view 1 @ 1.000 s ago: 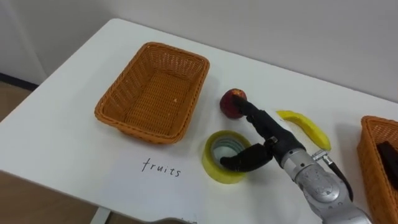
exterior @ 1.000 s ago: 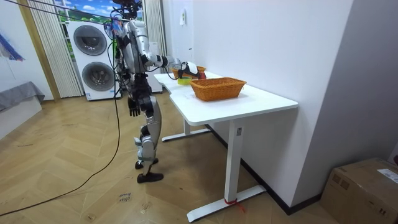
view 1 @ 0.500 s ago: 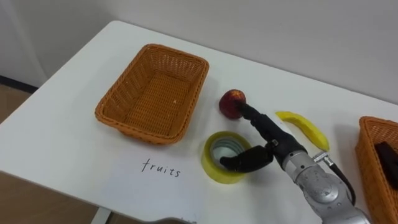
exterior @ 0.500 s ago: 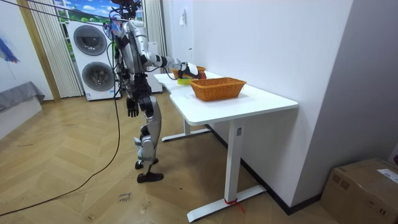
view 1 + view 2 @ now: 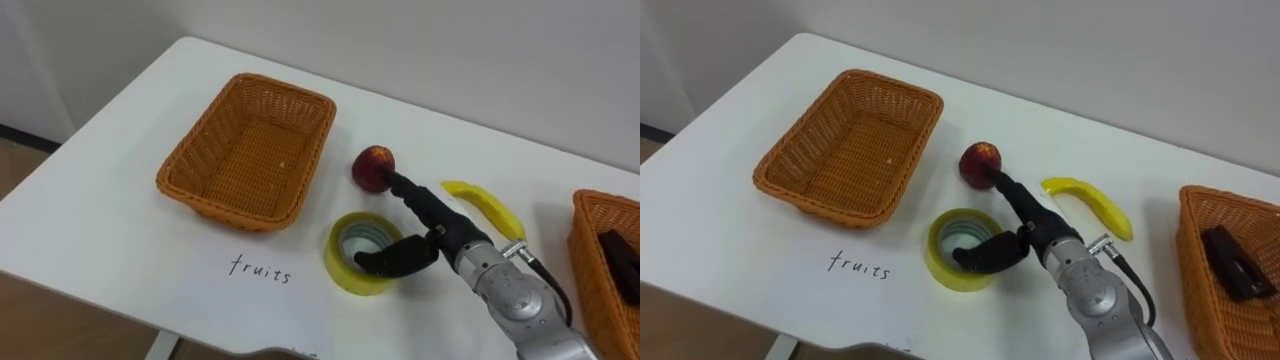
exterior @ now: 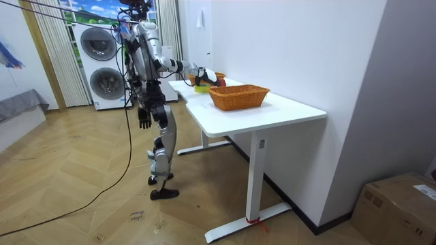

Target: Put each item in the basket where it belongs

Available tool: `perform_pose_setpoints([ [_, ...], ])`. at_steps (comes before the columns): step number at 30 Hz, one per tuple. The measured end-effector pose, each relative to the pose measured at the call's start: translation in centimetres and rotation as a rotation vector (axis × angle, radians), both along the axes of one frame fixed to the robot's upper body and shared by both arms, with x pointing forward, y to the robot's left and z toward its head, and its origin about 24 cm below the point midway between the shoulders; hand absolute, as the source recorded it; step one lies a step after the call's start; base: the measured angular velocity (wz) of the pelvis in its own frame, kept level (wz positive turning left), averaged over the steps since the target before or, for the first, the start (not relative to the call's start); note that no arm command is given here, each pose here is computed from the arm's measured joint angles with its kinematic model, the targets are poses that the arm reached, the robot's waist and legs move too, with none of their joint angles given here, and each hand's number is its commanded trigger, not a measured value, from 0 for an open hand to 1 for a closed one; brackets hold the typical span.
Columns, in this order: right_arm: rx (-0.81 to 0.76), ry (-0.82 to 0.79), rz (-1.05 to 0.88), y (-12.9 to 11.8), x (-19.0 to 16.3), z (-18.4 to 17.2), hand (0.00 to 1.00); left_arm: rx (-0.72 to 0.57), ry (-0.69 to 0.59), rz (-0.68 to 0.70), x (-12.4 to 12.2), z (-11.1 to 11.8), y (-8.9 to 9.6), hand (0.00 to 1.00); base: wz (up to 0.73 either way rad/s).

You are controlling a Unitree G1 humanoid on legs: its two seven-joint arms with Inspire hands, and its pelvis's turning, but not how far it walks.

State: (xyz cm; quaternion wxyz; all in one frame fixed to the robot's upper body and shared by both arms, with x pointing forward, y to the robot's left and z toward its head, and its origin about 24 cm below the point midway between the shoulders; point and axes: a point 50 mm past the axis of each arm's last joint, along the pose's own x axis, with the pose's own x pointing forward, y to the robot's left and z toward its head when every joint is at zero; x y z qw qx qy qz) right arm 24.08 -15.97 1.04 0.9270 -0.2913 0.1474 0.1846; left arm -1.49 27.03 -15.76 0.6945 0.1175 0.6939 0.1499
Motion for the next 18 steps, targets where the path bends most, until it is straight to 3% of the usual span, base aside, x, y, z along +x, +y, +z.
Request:
perform_pose_setpoints([
  [18, -0.084, 0.05, 0.148, 0.15, -0.22, 0.67, 0.0, 0.0, 0.008, 0.017, -0.25, 0.28, 0.89, 0.0, 0.0],
])
